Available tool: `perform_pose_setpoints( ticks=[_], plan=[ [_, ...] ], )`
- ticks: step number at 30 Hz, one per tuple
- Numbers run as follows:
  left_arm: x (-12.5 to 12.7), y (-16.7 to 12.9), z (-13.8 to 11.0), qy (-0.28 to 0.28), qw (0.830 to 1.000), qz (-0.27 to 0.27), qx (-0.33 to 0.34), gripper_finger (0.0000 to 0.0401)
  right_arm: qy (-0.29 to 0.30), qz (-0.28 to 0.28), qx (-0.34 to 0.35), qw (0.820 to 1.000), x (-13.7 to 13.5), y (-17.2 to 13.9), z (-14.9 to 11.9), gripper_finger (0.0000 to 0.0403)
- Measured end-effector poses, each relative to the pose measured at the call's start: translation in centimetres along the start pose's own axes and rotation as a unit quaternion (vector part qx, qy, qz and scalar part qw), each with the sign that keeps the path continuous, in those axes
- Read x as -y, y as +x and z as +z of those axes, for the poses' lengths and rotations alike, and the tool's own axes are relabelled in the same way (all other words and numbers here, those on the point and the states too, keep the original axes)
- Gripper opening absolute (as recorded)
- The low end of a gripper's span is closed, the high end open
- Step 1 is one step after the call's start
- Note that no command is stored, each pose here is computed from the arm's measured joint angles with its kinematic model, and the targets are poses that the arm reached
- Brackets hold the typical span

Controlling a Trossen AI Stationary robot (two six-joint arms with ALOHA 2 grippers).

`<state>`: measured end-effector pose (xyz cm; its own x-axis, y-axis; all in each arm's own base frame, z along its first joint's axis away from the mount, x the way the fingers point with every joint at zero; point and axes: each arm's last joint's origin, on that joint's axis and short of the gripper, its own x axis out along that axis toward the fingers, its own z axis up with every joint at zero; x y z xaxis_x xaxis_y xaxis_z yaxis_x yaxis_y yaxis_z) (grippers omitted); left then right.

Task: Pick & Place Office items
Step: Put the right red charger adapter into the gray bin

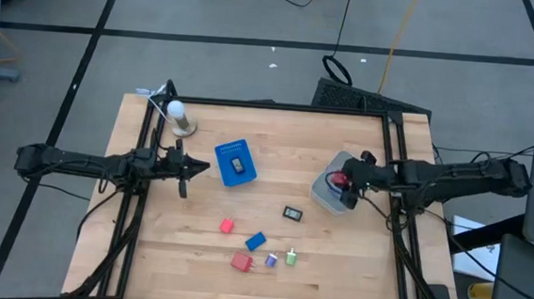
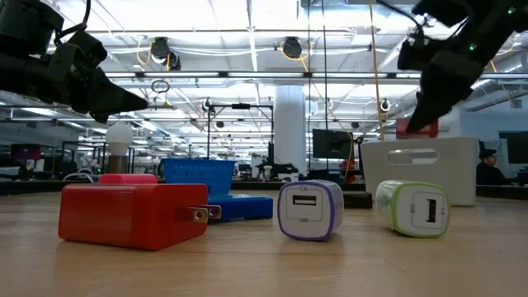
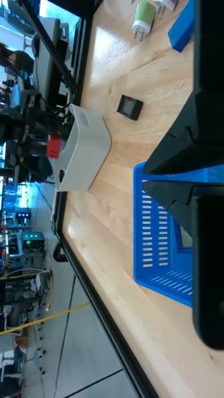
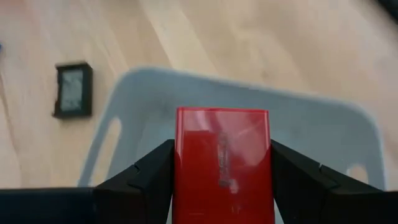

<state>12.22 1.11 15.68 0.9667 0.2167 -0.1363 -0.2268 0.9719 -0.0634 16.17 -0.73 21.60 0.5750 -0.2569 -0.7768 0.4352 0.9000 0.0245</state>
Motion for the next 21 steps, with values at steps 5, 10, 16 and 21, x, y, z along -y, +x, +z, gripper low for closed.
perform_pose_setpoints(
  ticks=[5,10,16,21],
  plan=[
    [0.0,0.0,0.0,-0.001,1.0,0.008,0.001,0.0026,0.023,-0.018,-0.07,0.997,0.9,1.8,-0.2,0.0208],
    [0.0,0.0,0.0,-0.003,1.0,0.008,0.001,0.0026,0.034,-0.036,-0.115,0.992,1.4,3.5,-0.3,0.0208],
    [0.0,0.0,0.0,-0.001,1.0,0.008,0.0,0.0026,0.037,-0.04,-0.145,0.988,1.8,4.6,-0.4,0.0208],
    [0.0,0.0,0.0,-0.001,1.0,0.008,0.0,0.0026,0.036,-0.022,-0.162,0.986,1.6,5.1,-0.4,0.0209]
  ],
)
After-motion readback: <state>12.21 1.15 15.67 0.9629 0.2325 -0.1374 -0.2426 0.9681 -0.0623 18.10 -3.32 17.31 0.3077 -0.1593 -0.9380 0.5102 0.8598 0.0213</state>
